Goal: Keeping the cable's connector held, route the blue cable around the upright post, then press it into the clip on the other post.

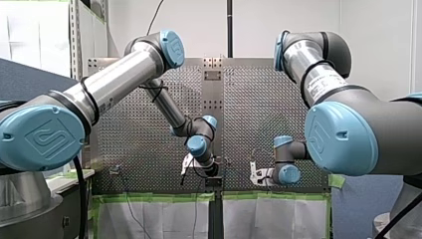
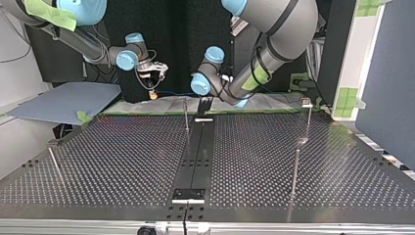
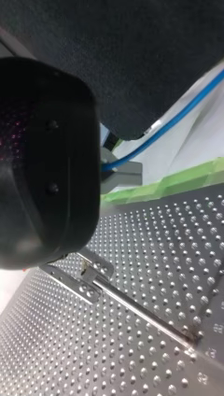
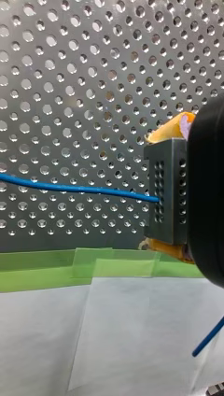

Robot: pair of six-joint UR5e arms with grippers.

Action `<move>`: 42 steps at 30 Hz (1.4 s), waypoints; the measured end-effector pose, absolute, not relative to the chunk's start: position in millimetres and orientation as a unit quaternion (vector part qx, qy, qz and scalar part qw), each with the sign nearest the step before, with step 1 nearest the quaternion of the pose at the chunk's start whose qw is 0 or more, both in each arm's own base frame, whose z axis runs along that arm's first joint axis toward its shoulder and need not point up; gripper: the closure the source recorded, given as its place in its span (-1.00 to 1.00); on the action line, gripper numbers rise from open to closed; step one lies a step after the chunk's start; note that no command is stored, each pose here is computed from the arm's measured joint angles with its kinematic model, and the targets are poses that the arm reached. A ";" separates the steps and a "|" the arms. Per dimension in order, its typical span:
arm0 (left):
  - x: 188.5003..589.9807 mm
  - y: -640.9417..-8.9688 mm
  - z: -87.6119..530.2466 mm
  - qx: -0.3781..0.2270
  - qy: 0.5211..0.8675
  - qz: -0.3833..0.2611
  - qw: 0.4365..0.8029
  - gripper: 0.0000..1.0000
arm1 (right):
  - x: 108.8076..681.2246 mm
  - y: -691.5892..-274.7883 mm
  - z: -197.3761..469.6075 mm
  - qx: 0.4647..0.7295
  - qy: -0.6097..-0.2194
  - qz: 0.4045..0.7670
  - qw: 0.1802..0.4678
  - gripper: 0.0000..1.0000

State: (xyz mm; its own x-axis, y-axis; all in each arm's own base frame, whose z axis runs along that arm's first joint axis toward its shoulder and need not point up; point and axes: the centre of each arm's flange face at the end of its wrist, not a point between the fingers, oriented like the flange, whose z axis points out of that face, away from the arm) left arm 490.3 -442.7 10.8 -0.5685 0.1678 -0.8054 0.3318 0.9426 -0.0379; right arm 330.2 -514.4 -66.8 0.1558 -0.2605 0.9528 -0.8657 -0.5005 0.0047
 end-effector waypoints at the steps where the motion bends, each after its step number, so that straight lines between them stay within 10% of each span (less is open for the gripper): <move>1: 489.6 -443.2 10.9 0.144 0.881 -0.094 0.441 1.00 | 330.5 -514.3 -66.0 0.700 -0.402 0.511 0.297 1.00; 42: 532.7 -438.7 6.4 0.059 0.844 -0.217 0.487 1.00 | 321.3 -538.3 -42.5 0.645 -0.424 0.558 0.306 1.00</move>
